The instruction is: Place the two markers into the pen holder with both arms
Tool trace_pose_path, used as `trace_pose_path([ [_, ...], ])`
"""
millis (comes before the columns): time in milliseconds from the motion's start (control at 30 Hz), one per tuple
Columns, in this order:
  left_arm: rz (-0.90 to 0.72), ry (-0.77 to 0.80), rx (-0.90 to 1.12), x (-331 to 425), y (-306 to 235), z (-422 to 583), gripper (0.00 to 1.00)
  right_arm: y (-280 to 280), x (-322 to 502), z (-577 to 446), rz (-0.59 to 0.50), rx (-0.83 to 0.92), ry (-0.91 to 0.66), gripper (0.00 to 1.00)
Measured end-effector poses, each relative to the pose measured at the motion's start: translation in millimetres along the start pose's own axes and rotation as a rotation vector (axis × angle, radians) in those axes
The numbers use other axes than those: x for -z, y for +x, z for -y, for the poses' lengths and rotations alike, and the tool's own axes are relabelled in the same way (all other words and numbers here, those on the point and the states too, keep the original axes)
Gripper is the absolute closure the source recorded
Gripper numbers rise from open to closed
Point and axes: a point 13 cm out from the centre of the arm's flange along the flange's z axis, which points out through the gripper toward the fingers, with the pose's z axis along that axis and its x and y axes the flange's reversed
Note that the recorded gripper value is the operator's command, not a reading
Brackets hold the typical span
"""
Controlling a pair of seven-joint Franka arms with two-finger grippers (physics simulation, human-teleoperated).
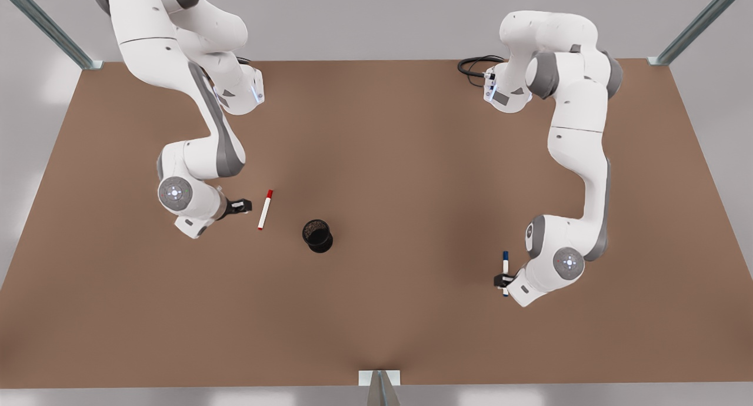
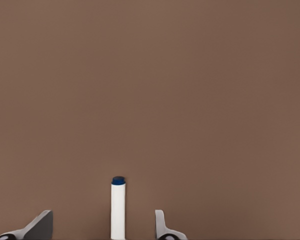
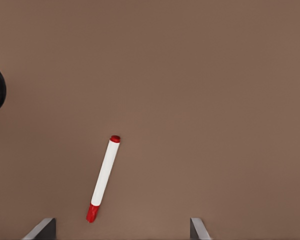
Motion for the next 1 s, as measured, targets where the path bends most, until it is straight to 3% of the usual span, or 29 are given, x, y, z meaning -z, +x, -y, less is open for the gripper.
trace_pose_path([
  [200, 0.002, 0.012, 0.015, -38.7, 3.4, 1.6, 0.00, -19.2, -63.0, -51.1, -0.006, -0.060, -0.017, 0.00],
  [233, 0.005, 0.013, 0.017, -42.3, 3.1, 1.5, 0.05, -20.4, -67.7, -51.8, -0.005, -0.080, -0.019, 0.00],
  [267, 0.011, 0.014, 0.019, -43.8, 1.9, 1.2, 0.15, -18.8, -71.9, -50.3, -0.007, -0.103, -0.020, 0.00],
  [400, 0.031, 0.015, 0.024, -43.8, -2.7, 0.1, 0.32, 7.9, -104.3, -36.3, -0.048, -0.197, -0.016, 0.04],
  [600, 0.047, 0.016, 0.026, -42.4, -6.2, 0.3, 0.44, 11.2, -130.2, -38.9, -0.045, -0.285, -0.021, 0.05],
  [733, 0.053, 0.018, 0.030, -40.5, -7.6, -0.1, 0.45, 7.8, -141.9, -39.9, -0.039, -0.333, -0.027, 0.10],
  [800, 0.053, 0.018, 0.034, -40.1, -7.5, -2.3, 0.45, 6.0, -147.9, -40.5, -0.036, -0.353, -0.030, 0.19],
  [900, 0.044, 0.019, 0.036, -44.0, -3.3, -2.8, 0.45, 2.4, -145.7, -44.6, -0.022, -0.373, -0.037, 0.57],
  [1000, 0.043, 0.018, 0.036, -44.1, -2.4, -2.7, 0.50, 0.8, -142.7, -49.9, -0.014, -0.385, -0.043, 0.62],
])
